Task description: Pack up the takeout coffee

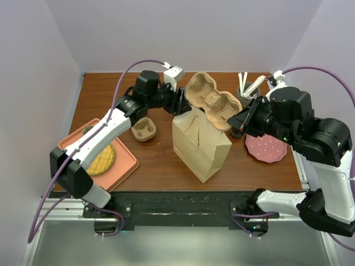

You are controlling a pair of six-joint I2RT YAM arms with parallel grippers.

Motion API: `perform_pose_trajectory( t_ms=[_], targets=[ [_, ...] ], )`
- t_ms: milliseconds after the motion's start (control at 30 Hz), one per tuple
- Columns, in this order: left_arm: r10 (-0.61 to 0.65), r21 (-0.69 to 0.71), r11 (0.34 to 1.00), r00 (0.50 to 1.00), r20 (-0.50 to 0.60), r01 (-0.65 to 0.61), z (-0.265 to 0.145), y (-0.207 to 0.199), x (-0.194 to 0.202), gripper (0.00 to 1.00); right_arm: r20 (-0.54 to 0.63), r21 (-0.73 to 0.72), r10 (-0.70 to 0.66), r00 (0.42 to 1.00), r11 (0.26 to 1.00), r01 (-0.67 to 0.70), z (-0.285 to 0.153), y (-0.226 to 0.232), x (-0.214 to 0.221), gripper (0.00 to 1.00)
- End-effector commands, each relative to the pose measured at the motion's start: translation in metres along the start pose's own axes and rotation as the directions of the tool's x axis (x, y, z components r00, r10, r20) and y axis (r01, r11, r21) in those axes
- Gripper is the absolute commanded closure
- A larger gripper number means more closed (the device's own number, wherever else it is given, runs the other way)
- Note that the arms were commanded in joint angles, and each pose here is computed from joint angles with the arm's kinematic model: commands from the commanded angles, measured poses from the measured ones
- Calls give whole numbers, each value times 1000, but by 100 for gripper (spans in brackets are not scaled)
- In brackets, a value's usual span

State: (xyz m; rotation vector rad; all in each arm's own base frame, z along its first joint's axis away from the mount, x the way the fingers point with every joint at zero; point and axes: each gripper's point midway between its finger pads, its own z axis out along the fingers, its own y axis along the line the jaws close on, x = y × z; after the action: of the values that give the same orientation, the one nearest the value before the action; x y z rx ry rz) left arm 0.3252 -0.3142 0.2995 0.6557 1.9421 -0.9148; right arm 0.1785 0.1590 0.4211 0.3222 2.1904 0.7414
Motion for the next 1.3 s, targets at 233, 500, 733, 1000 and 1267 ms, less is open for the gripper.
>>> perform_pose_trajectory(
  t_ms=[233,500,733,1000,1267],
  targets=[
    [52,54,997,996,-71,-48,16,1,9,88,-23,46,-7,1000,999,8,-21,-30,15,100],
    [-206,-89,973,975,82,213,-5,8,-4,100,-76,40,-80,994,996,83,-10,-25,21,100],
    [-263,-103,956,957,121,276,-13,8,-5,100,-80,80,-122,989,988,129,1,-30,20,100],
    [-264,-102,956,958,111,275,-13,9,6,100,-43,105,-171,984,979,175,3,-33,10,100],
    [-253,-101,959,962,101,263,-14,9,11,100,9,83,-225,974,971,224,2,-23,-5,100]
  ],
)
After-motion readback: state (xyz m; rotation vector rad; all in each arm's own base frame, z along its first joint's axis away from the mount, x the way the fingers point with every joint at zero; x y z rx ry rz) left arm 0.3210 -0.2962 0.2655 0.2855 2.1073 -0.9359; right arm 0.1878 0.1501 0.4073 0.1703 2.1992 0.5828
